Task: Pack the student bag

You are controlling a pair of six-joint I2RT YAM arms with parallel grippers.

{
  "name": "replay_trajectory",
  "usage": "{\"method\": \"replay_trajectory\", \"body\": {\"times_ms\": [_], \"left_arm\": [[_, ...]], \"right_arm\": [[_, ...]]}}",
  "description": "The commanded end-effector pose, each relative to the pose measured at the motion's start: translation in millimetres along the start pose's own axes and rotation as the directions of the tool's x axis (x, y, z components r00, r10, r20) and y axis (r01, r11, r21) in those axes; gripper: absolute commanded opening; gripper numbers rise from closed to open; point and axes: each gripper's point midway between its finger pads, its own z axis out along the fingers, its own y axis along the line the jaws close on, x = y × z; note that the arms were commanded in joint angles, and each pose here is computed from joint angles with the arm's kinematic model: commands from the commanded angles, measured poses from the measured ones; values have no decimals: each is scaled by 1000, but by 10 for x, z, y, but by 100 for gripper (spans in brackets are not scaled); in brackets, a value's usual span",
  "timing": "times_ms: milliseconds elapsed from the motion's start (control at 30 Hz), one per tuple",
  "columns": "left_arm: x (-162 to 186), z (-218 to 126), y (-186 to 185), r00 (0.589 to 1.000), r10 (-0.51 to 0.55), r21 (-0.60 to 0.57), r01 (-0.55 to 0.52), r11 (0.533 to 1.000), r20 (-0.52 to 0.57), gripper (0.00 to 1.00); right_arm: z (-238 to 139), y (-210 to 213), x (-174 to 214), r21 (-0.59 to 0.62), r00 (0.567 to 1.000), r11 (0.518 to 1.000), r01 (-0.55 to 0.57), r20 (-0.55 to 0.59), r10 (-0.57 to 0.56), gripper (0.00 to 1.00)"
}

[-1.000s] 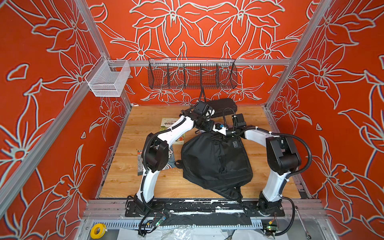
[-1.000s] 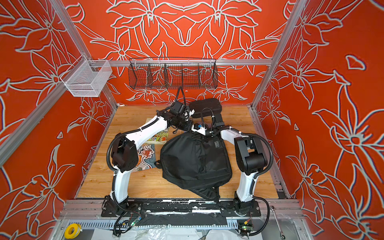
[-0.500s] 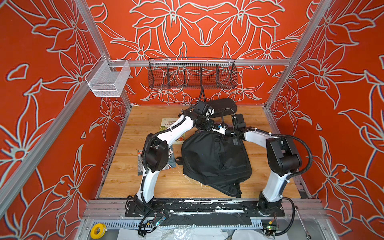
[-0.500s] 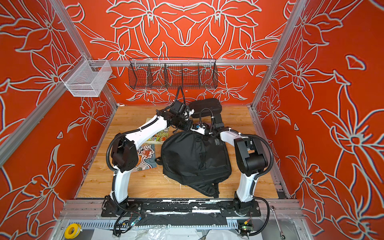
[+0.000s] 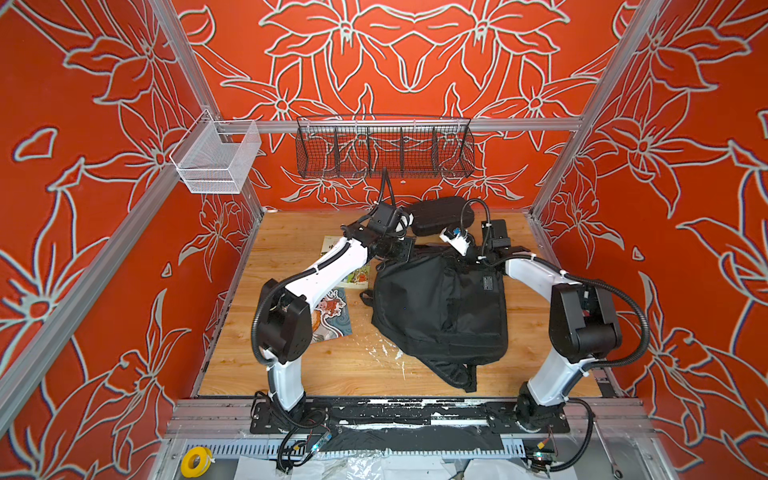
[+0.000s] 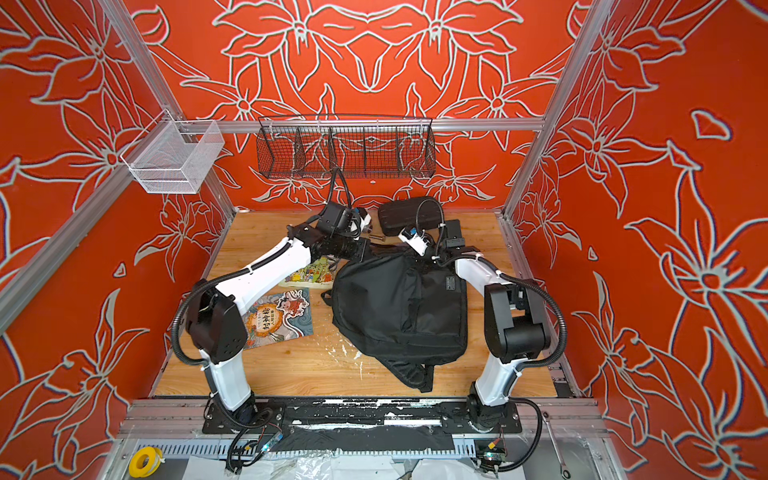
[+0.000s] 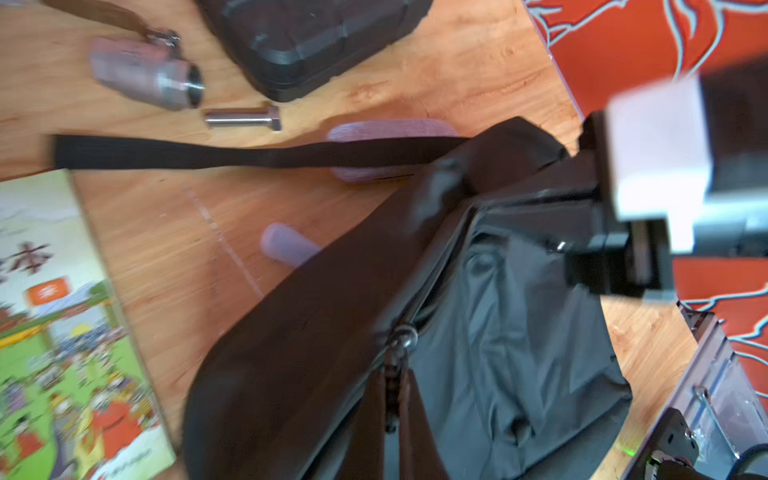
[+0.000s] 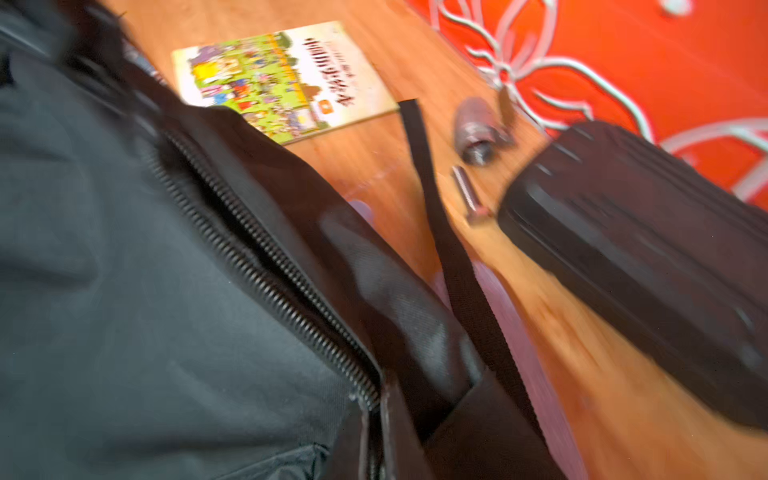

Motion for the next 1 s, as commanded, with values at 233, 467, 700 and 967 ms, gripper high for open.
{"method": "replay_trajectory", "body": {"times_ms": [233, 467, 700, 967], "left_arm": [[344, -376, 412, 996, -80, -131, 84, 988, 34, 0], [703, -390, 418, 987, -161, -102, 161, 982, 5, 0], [722, -359, 49, 993, -122, -43, 122, 992, 10, 0], [836, -362, 17, 993, -120, -124, 120, 985, 8, 4]], "right_arm": [[-519, -494, 132, 141, 927, 917, -374, 99, 363, 0], [-558, -603, 153, 164, 862, 846, -507, 112, 495, 0], [-484, -494, 117, 103, 872, 866, -489, 100, 480, 0], [-469, -209, -101, 120, 977, 971, -205, 84, 196, 33]]}}
